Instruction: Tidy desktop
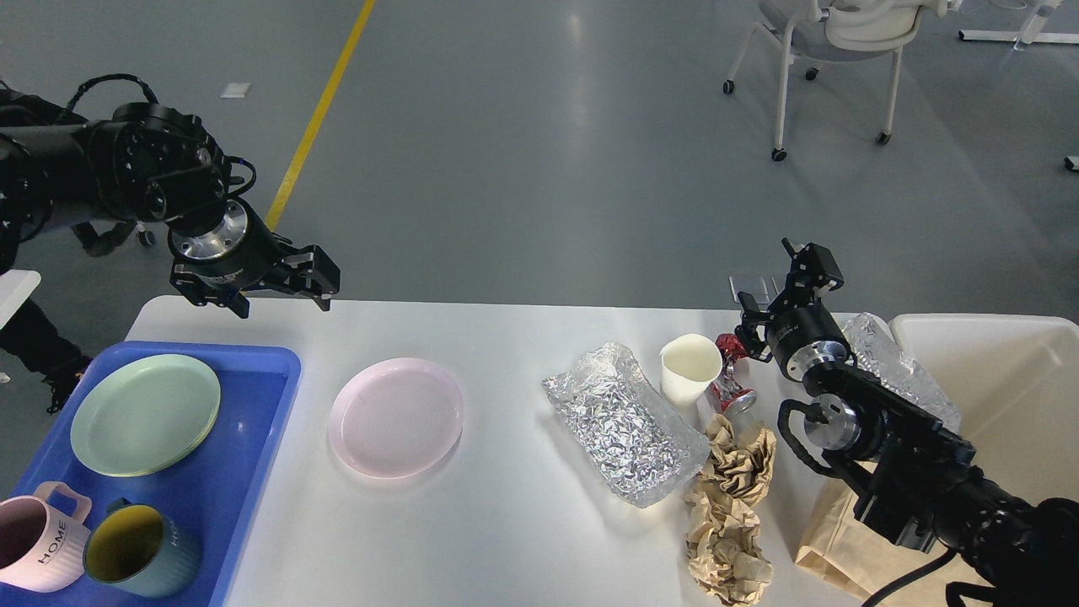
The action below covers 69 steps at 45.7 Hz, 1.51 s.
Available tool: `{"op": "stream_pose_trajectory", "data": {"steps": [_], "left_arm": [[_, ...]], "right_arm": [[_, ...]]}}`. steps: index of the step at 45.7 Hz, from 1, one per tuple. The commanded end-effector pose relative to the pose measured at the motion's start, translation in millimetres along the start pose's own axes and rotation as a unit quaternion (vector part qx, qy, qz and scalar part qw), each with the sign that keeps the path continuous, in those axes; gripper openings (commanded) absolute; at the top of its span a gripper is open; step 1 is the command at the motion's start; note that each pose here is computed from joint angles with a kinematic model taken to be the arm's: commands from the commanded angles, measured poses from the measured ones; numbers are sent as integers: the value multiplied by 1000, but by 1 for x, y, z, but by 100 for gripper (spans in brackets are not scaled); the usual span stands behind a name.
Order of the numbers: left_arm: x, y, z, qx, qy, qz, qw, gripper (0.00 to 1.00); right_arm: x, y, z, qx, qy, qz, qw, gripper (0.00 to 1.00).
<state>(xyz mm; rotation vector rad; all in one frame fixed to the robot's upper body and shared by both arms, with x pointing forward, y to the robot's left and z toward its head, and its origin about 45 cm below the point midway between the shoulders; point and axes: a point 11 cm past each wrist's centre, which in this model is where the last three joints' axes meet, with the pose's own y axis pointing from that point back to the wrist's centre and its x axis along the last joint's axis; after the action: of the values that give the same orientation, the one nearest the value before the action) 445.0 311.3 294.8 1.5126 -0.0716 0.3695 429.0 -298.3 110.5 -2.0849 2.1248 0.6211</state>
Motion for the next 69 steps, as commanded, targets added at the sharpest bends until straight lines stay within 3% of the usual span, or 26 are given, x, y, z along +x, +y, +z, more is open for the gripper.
{"op": "stream_pose_trajectory", "data": {"steps": [1,9,14,31,41,59,69], "left_arm": [[5,21,1,-23,-3,-4,1000,96],[-1,12,2,-16,-6,-21,1000,96],[-16,-19,-5,-7,-6,-41,999,96],[-44,-127,6,-25,-17,8,999,96],[-69,-167,5,31,4,50,998,96],[-89,-185,1,41,17,49,998,96],[-96,-187,-12,91,23,35,995,75]], "right_arm": [[0,0,0,0,0,0,1000,100],[0,0,0,0,0,0,1000,100],[0,0,0,0,0,0,1000,100],[0,0,0,0,0,0,1000,100],[0,0,0,0,0,0,1000,100],[0,0,0,0,0,0,1000,100],[0,0,0,0,0,0,1000,100]]}}
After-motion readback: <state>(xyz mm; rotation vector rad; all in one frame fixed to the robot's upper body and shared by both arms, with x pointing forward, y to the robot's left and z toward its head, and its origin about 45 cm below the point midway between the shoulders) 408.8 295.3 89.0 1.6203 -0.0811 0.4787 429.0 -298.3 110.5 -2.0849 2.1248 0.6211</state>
